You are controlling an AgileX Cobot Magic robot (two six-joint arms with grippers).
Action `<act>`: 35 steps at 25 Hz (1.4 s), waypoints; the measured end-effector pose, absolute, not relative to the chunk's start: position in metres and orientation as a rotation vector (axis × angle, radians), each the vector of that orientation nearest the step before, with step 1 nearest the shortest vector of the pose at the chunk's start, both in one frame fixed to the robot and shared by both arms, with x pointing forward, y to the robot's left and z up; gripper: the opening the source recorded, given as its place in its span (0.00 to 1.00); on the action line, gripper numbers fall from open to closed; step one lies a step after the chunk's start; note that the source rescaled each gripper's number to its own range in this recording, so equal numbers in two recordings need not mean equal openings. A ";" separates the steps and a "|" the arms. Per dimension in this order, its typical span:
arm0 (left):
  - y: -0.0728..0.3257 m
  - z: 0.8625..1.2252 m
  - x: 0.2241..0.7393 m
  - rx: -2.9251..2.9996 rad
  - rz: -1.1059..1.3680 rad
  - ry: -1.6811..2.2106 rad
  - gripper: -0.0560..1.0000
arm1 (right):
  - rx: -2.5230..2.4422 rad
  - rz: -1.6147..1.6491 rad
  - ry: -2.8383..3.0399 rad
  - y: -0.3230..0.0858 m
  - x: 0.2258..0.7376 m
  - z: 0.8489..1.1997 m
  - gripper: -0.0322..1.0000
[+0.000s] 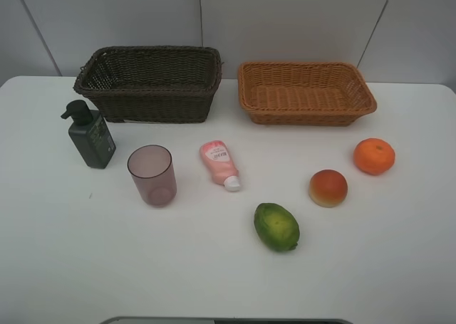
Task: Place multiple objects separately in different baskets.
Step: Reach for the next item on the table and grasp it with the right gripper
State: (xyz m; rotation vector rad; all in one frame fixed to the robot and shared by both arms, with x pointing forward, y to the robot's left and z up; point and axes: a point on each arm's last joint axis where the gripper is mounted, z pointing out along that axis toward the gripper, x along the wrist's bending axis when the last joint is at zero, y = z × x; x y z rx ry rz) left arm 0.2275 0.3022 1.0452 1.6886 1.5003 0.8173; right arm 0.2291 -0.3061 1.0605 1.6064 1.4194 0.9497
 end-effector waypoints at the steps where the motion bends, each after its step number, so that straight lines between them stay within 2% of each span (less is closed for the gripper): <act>1: 0.302 1.045 0.228 1.689 0.817 1.500 0.99 | 1.606 0.950 1.419 -0.306 0.229 1.061 0.82; 35: 0.302 1.045 0.228 1.689 0.817 1.500 0.99 | 1.606 0.950 1.419 -0.306 0.229 1.061 0.82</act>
